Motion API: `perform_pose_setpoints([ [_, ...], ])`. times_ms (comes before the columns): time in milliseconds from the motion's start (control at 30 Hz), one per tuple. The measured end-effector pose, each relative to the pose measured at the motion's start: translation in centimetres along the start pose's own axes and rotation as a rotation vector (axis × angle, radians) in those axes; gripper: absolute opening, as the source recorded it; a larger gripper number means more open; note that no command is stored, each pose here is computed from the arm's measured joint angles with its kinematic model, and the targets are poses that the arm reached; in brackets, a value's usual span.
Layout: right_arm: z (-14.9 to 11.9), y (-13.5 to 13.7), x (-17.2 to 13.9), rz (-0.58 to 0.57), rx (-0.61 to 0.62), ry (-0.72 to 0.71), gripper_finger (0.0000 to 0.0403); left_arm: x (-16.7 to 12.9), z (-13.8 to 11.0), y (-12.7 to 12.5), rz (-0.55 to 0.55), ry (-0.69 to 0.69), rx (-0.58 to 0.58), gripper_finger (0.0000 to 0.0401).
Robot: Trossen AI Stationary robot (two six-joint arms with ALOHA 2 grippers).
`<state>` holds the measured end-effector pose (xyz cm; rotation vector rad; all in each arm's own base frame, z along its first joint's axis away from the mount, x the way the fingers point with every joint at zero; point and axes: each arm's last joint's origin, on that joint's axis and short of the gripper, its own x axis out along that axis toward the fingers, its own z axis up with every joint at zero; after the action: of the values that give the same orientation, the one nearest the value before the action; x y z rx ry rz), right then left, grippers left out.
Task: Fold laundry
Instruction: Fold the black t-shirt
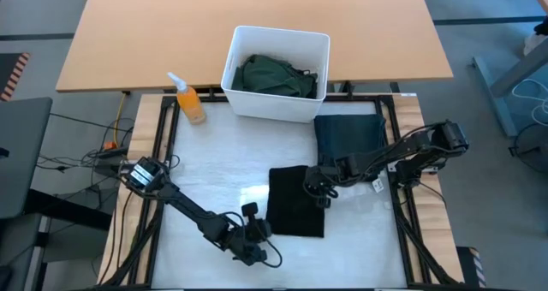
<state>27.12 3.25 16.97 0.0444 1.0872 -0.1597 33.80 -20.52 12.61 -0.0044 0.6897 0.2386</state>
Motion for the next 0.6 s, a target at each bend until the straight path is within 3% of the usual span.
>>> perform_pose_setpoints([
  [300, 2.3, 0.3, -3.7, 0.036, -0.029, -0.067, 0.0078, 0.0, 0.0, 0.0, 0.001, 0.001, 0.028, 0.0],
  [467, 2.2, 1.3, -6.0, 0.103, -0.06, -0.071, 0.0122, 0.0, -0.1, 0.0, 0.012, -0.002, 0.034, 0.0],
  [600, 1.6, 3.8, -6.8, 0.202, -0.095, -0.088, 0.017, 0.0, -0.1, 0.0, 0.015, -0.003, 0.07, 0.0],
])
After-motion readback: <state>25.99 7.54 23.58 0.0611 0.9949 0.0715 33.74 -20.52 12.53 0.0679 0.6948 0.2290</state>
